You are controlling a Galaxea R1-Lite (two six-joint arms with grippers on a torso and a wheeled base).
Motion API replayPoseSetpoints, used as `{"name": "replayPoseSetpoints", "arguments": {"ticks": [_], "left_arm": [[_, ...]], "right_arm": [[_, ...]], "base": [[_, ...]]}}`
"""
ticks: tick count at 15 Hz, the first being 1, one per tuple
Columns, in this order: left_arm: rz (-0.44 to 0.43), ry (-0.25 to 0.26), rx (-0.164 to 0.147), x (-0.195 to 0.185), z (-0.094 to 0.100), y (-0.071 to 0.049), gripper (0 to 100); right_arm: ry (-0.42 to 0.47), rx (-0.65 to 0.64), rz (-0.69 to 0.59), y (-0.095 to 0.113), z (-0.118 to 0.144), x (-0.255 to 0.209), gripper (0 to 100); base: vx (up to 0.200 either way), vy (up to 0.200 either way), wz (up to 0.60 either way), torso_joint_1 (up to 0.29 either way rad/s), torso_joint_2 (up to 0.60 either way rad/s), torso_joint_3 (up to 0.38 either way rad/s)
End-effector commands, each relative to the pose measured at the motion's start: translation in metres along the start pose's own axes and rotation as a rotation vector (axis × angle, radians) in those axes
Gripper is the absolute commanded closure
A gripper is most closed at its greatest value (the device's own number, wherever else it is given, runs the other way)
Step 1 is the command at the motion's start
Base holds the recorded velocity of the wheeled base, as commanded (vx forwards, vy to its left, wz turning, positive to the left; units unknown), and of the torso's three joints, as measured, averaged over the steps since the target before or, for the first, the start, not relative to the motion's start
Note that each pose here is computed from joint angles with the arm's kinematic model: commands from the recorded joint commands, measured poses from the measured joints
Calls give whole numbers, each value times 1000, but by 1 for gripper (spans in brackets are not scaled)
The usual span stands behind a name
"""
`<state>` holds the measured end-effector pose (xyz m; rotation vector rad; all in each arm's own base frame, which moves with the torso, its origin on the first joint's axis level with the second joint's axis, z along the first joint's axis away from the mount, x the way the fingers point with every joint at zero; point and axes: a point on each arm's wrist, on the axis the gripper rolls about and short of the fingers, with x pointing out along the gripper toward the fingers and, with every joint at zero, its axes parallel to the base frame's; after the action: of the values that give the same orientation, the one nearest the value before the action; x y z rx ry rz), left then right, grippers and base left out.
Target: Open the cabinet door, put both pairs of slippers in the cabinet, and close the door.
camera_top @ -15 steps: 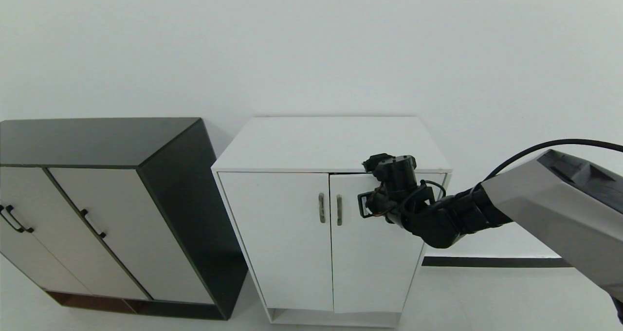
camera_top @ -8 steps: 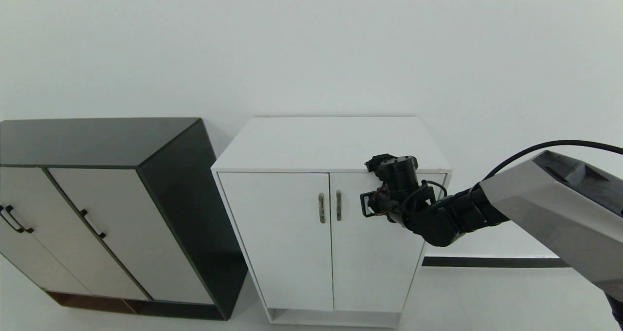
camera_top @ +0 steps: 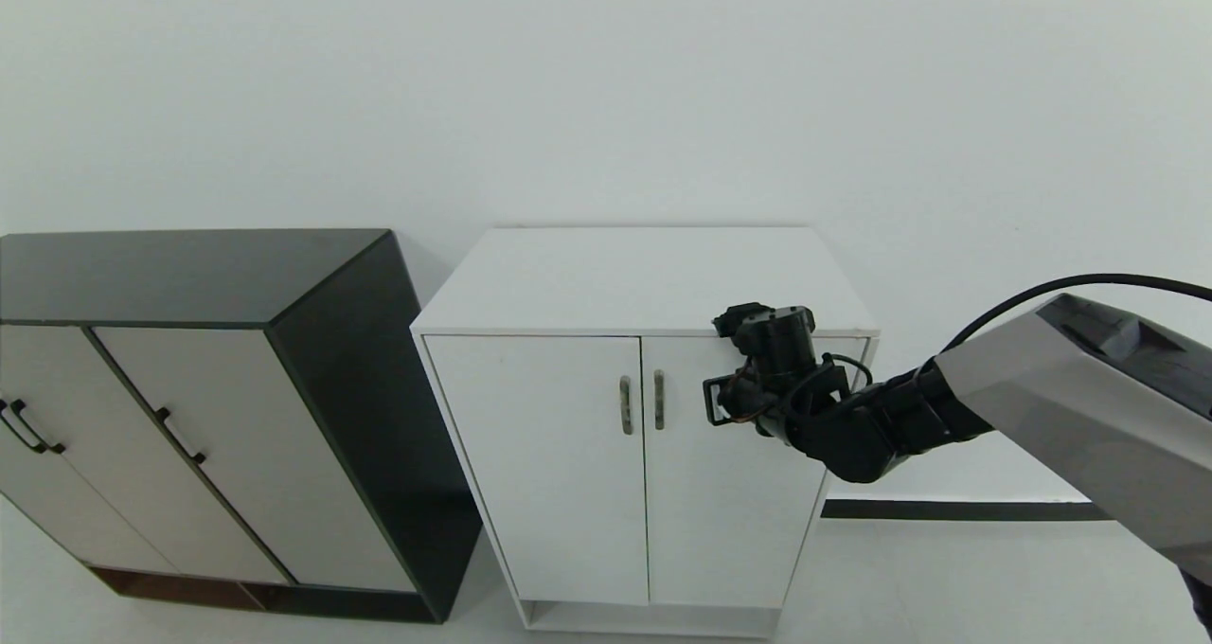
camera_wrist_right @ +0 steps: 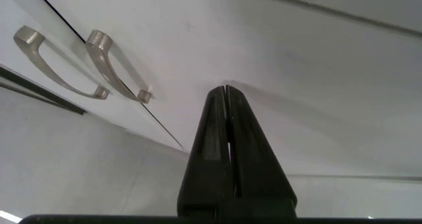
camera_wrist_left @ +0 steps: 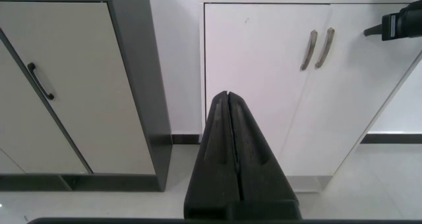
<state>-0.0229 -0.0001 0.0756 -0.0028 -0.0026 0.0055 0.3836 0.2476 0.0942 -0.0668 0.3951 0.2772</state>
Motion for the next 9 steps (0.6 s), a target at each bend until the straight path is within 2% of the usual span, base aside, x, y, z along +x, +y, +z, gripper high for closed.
{"name": "replayPoseSetpoints", "arguments": {"ticks": [1, 9], "left_arm": [[1, 1, 0, 0, 0, 0, 100], [1, 1, 0, 0, 0, 0, 100]], "right_arm": [[-8, 2, 1, -3, 2, -10, 100], [3, -6, -6, -24, -30, -70, 100]], "base": [[0, 0, 0, 0, 0, 0], [0, 0, 0, 0, 0, 0]]}}
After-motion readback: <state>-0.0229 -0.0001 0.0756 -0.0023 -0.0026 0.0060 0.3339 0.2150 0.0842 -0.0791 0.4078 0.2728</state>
